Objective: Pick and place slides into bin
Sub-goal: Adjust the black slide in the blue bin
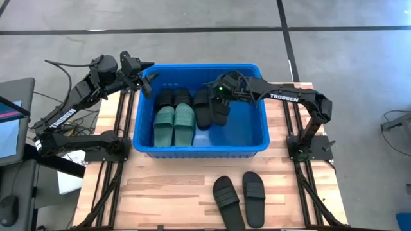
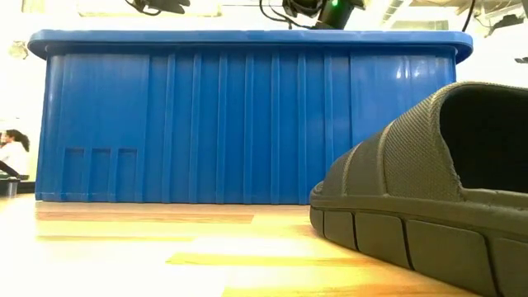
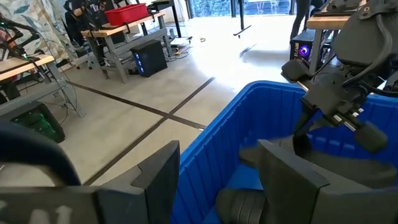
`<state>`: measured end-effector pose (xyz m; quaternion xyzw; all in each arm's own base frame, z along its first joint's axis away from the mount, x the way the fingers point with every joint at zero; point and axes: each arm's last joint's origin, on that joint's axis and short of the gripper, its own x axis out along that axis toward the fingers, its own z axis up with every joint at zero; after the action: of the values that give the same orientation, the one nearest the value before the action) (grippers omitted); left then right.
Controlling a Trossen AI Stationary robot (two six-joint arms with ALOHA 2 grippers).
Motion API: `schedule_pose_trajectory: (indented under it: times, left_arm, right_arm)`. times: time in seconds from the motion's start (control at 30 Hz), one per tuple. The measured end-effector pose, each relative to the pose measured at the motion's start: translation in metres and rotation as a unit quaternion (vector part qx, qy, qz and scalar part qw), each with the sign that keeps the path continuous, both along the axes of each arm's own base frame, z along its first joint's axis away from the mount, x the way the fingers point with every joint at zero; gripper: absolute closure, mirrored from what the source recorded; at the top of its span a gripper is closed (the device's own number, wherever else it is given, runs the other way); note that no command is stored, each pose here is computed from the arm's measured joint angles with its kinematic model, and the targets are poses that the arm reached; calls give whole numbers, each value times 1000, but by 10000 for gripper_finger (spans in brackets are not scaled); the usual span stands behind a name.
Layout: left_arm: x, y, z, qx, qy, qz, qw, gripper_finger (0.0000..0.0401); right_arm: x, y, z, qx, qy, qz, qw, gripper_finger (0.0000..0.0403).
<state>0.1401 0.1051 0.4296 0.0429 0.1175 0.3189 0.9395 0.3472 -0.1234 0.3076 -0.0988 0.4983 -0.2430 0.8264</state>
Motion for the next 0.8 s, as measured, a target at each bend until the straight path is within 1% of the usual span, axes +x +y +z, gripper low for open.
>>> schedule_pose_trajectory:
  times: [0.47,0.53,0.8]
  left_arm:
    - [0,0,0,-9,-6,2,1000,202]
    - [0,0,0,-9,-7,2,1000,202]
    - [0,0,0,-9,-7,3,1000,202]
  right_arm:
    - [2,1,1,-2,-13,-6,1000,403]
    - [0,2,0,-2,-3,-9,1000,403]
    - [-16,-1,-7,-3,89,-35,995,403]
